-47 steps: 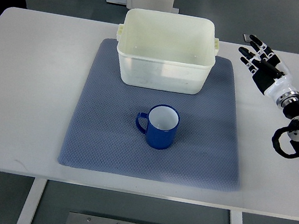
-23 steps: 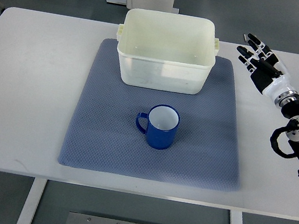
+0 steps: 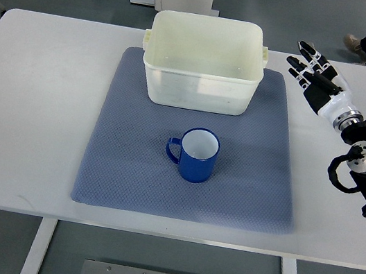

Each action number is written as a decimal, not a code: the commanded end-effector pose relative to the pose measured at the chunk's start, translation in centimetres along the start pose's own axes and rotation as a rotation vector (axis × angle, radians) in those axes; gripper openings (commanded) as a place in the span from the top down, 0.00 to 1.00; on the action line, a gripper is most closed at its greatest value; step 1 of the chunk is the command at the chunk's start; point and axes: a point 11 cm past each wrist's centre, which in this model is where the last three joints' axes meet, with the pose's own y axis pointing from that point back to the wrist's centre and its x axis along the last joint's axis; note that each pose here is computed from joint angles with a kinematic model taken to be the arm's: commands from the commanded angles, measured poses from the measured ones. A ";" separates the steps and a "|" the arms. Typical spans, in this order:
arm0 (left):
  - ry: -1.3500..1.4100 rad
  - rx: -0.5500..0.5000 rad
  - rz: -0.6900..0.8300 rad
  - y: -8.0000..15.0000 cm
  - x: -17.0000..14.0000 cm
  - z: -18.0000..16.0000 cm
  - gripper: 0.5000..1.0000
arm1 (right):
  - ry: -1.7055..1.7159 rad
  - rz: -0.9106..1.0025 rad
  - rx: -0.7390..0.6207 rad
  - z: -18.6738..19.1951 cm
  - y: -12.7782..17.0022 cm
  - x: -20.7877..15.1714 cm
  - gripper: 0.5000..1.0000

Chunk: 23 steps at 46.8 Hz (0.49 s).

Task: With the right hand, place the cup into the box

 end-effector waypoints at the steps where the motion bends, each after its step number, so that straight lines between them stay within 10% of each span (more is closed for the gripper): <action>1: 0.000 0.000 0.000 0.0 0.0 0.0 0.00 | 0.000 0.002 0.003 -0.1 0.0 0.1 0.00; 23: -0.001 0.000 0.000 0.0 0.0 0.0 0.00 | 0.002 0.001 0.006 -0.3 -0.1 -0.1 0.00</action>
